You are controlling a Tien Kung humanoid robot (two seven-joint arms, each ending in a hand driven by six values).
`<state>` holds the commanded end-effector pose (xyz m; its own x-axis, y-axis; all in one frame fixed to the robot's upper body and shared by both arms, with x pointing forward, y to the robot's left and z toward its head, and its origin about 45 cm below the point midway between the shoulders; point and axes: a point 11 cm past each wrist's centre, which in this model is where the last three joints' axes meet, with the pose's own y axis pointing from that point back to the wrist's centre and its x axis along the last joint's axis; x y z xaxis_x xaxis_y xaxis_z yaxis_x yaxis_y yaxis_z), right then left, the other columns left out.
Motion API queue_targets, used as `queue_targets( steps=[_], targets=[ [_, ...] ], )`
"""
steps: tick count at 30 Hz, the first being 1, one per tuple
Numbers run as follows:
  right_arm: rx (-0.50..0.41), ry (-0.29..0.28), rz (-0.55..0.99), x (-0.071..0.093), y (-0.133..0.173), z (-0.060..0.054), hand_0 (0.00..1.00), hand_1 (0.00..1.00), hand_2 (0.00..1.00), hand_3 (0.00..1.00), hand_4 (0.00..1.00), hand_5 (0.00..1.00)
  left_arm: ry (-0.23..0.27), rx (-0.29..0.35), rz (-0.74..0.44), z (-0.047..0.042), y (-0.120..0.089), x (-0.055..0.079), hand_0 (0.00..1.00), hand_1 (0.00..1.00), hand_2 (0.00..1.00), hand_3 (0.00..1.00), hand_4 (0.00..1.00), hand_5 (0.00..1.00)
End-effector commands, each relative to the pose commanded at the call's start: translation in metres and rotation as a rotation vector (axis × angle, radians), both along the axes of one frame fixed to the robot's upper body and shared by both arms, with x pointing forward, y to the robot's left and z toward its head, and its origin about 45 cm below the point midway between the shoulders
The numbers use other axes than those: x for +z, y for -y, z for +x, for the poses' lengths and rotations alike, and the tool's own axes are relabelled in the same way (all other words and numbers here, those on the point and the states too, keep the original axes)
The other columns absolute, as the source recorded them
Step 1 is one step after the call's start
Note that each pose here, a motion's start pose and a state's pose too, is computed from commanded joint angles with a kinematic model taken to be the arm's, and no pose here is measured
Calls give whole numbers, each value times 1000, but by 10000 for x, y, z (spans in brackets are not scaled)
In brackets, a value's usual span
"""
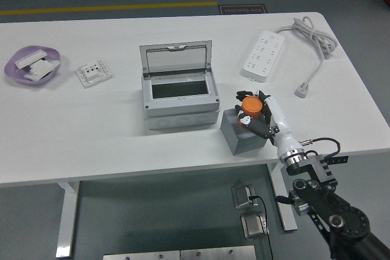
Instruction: Pick up the cylinder from the cube,place it in the box,flap close box
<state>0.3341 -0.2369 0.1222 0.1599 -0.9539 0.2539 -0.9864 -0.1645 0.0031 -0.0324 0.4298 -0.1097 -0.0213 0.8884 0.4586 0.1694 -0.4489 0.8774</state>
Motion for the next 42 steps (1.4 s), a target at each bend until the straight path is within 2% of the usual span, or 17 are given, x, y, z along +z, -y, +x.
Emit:
queue_targets(
  steps=[3, 4, 9, 10, 15, 16, 25, 33, 34, 39, 40, 42],
  targets=[
    [1, 0, -5, 2, -7, 2, 684, 605, 582, 505, 2, 2, 0, 0, 0, 1, 1, 0, 633, 638, 606, 622, 663, 255],
    [2, 2, -6, 5, -10, 3, 606, 508, 539, 434, 2, 2, 0, 0, 0, 1, 1, 0, 631, 639, 606, 623, 663, 256],
    [3, 21, -15, 57, -26, 20, 606, 508, 539, 434, 2, 2, 1, 0, -1, 3, 2, -1, 631, 639, 606, 623, 663, 256],
    [3, 26, -17, 72, -27, 26, 546, 333, 446, 367, 2, 2, 2, 0, -1, 4, 2, -1, 632, 639, 606, 622, 662, 256],
    [2, 49, -29, 150, -12, 75, 546, 333, 446, 367, 2, 2, 2, 1, -2, 4, 3, -2, 632, 639, 606, 622, 662, 256],
    [2, 53, -31, 166, -8, 86, 516, 271, 391, 337, 2, 2, 2, 1, -2, 4, 4, -2, 631, 639, 607, 622, 663, 256],
    [22, 108, -56, 386, -53, 245, 516, 269, 383, 337, 2, 2, 0, 2, -1, 5, -3, 1, 631, 640, 606, 623, 662, 257],
    [167, 154, -210, 671, -511, 493, 518, 274, 386, 333, 2, 2, -10, 4, 9, -16, -47, 19, 630, 640, 607, 623, 662, 258],
    [187, 159, -235, 700, -579, 520, 443, 275, 388, 332, 2, 2, -11, 4, 10, -17, -54, 22, 631, 640, 607, 623, 663, 257],
    [281, 193, -398, 801, -903, 683, 443, 275, 388, 332, 2, 2, -13, 3, 18, -11, -96, 38, 631, 640, 607, 623, 663, 257],
    [295, 200, -433, 813, -953, 722, 198, 232, 383, 325, 2, 2, -13, 2, 19, -7, -103, 40, 631, 639, 608, 624, 664, 259],
    [315, 215, -493, 846, -1033, 798, 198, 232, 383, 325, 2, 2, -13, 1, 22, -2, -116, 45, 631, 639, 608, 624, 664, 259]
  ],
)
